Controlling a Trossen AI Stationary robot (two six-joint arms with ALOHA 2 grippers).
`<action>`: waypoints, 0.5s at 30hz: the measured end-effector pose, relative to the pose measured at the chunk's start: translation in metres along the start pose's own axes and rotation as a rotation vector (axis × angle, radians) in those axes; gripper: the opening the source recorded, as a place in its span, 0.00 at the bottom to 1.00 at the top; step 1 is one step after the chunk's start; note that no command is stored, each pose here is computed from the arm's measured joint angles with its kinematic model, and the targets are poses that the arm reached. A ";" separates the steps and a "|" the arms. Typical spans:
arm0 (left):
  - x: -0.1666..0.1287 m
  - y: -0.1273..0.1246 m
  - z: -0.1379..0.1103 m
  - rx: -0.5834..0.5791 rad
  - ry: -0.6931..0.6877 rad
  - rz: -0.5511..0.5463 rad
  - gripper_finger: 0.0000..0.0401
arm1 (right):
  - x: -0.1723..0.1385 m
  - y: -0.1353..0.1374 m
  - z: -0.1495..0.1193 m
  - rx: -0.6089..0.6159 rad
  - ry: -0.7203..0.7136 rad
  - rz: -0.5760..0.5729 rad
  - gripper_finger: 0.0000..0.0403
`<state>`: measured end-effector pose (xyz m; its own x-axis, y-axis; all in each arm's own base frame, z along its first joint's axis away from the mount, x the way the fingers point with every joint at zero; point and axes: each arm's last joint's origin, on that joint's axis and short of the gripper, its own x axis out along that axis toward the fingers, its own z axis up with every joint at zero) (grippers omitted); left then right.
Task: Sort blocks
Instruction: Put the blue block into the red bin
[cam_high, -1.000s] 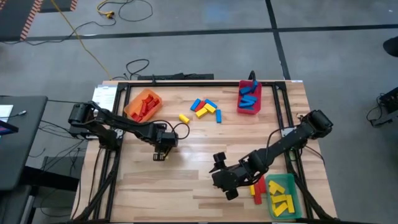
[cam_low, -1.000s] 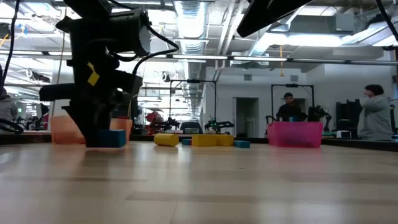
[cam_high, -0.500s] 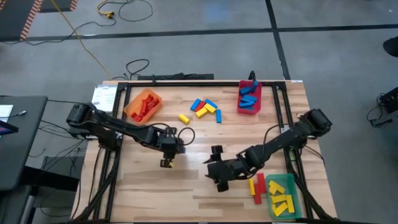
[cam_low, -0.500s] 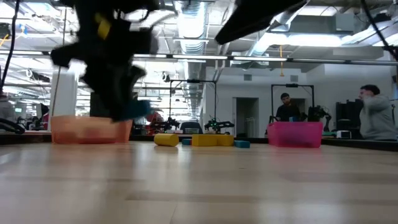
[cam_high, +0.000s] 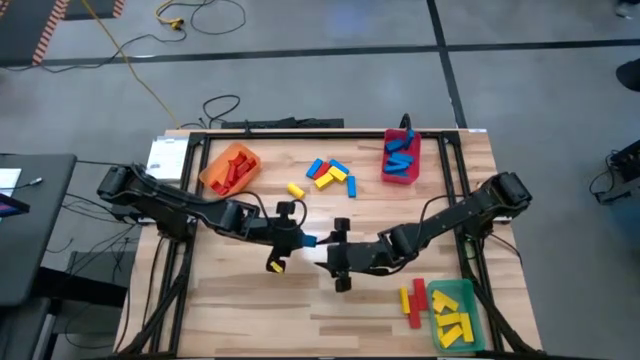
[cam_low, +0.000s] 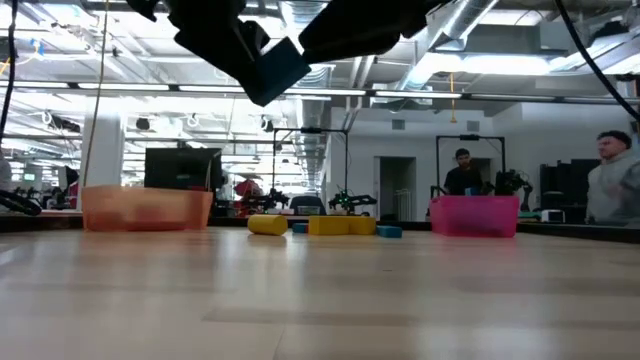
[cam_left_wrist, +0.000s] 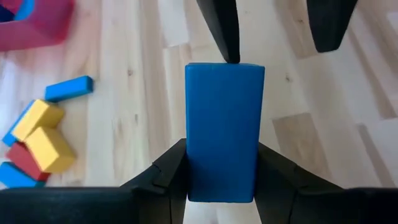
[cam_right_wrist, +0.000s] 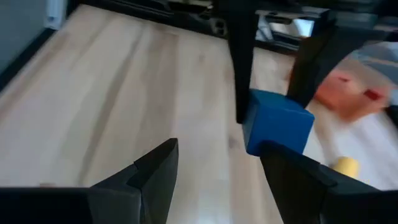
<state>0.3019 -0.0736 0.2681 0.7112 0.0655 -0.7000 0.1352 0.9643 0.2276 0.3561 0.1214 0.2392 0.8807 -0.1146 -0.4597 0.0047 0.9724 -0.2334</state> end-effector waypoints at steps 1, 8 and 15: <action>0.000 0.000 0.000 -0.001 -0.001 0.009 0.33 | 0.000 -0.001 0.000 -0.006 -0.001 -0.023 0.63; 0.000 0.002 0.001 -0.007 -0.004 0.057 0.33 | 0.000 -0.003 0.002 -0.024 -0.014 -0.116 0.63; 0.000 0.003 0.000 -0.011 -0.002 0.060 0.33 | -0.002 -0.005 0.002 -0.050 -0.009 -0.223 0.63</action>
<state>0.3028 -0.0708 0.2689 0.7188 0.1228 -0.6843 0.0845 0.9616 0.2613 0.3554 0.1168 0.2431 0.8648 -0.3233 -0.3841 0.1766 0.9120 -0.3701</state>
